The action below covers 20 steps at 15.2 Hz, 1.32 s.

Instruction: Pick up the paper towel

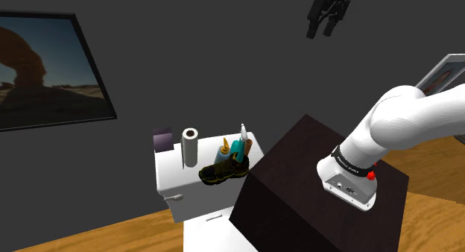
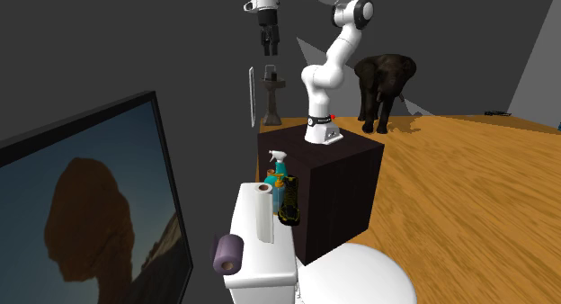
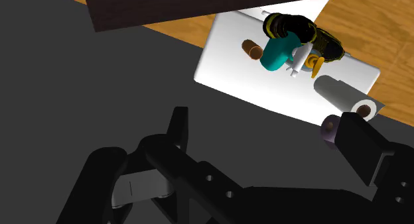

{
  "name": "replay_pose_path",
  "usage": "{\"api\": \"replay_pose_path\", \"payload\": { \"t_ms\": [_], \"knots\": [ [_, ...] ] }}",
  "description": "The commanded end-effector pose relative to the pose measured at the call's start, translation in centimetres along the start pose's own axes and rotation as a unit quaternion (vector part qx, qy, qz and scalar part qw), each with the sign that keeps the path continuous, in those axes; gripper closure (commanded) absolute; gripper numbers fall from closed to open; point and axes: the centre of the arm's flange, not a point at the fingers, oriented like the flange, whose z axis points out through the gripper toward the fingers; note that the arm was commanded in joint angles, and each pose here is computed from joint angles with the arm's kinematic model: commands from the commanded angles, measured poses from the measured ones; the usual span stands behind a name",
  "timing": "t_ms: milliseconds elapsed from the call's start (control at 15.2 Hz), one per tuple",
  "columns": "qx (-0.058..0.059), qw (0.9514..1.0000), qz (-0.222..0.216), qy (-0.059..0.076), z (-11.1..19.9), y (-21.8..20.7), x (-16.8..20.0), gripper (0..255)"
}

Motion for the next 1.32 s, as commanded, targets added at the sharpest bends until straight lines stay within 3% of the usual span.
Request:
{"api": "replay_pose_path", "payload": {
  "t_ms": [0,1254],
  "knots": [
    [0.0,1.0,0.0,0.0,0.0,0.0,0.0,0],
    [-0.001,0.9965,0.083,0.01,17.9,-16.6,5.6,0]
  ]
}}
